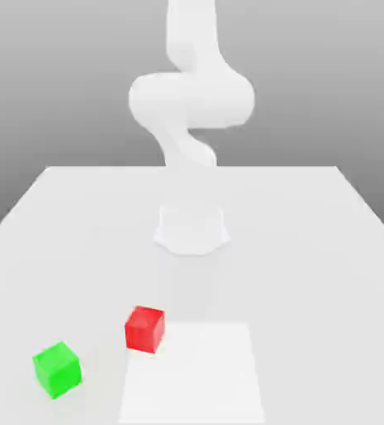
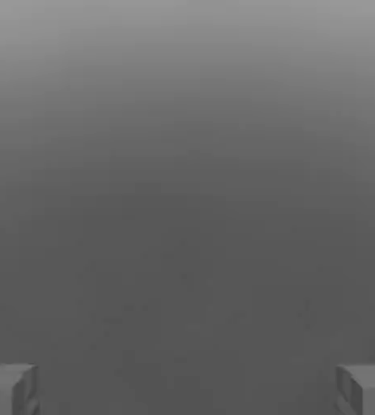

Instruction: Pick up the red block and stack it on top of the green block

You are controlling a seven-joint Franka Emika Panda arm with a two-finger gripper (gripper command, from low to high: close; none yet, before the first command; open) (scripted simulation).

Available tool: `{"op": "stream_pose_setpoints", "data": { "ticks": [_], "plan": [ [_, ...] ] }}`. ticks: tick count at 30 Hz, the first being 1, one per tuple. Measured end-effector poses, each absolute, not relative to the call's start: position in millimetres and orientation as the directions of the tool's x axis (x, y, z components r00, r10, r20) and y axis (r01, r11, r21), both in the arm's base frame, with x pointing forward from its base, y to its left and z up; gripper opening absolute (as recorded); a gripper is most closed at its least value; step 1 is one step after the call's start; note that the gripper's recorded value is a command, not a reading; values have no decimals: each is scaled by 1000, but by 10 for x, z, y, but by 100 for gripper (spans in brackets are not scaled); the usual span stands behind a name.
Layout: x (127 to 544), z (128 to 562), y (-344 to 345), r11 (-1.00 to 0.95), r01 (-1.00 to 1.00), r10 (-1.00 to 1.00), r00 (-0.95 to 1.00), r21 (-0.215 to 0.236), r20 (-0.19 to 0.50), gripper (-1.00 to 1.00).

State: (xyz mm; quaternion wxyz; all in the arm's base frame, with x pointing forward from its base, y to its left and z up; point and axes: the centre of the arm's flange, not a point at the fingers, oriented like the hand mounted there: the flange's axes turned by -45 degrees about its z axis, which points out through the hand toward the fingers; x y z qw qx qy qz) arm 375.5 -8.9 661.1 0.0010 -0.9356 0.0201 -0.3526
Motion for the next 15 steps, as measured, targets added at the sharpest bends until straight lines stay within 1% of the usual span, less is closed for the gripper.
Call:
{"op": "stream_pose_setpoints", "data": {
  "ticks": [4, 8, 12, 15],
  "plan": [
    [4136, 5619, -272, -996, -89, -87, 838, -24, 539, 0],
    [4265, 4620, -450, -990, -142, -140, 902, -26, 408, 0],
    [4150, 3613, -608, -980, -198, -196, 945, -22, 263, 0],
    [3889, 2851, -704, -970, -242, -242, 960, -14, 139, 0]
  ]
}}
